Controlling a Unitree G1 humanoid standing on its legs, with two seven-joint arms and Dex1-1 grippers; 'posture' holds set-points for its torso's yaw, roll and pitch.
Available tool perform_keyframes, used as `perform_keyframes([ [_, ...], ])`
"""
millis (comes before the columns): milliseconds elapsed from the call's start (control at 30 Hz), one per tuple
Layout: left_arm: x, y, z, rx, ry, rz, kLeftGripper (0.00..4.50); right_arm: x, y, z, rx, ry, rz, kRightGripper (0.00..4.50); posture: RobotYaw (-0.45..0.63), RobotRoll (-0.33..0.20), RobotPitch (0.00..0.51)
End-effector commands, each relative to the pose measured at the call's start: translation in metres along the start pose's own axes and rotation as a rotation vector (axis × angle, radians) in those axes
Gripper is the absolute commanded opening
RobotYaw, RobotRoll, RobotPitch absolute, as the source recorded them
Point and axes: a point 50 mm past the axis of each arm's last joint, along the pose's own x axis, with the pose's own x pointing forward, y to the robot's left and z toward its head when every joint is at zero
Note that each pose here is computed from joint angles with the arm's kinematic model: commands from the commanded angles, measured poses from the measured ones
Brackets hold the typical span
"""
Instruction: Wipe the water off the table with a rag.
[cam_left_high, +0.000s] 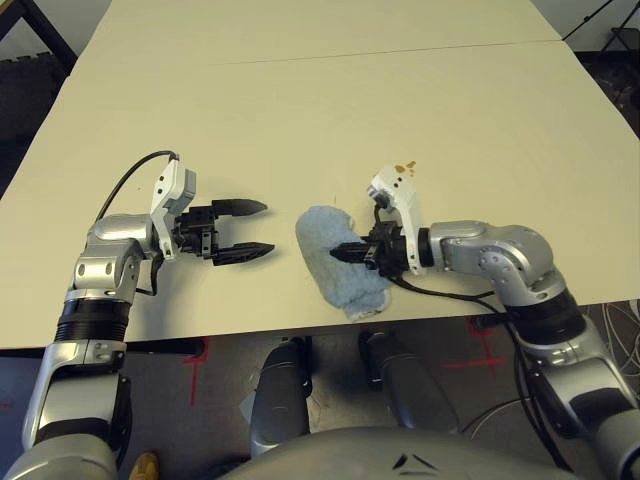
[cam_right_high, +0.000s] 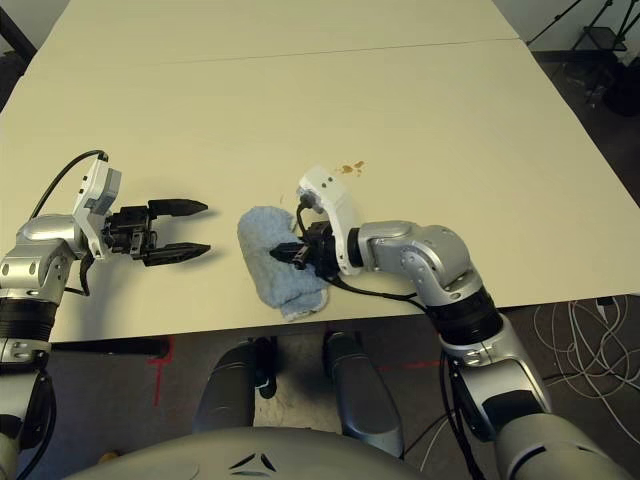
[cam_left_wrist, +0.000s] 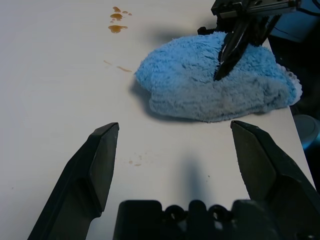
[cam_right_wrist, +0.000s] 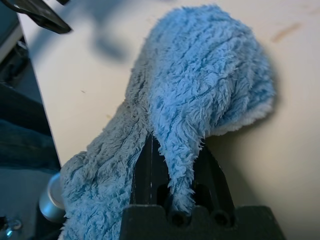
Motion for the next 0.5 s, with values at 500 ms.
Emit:
perform_keyframes([
  [500,0.008,0.001,-0.003,-0.002,0.015,-0.028,4.50,-0.089,-0.046,-0.027,0.046,0.081,-0.293,0.11,-0.25,0.000,0.220],
])
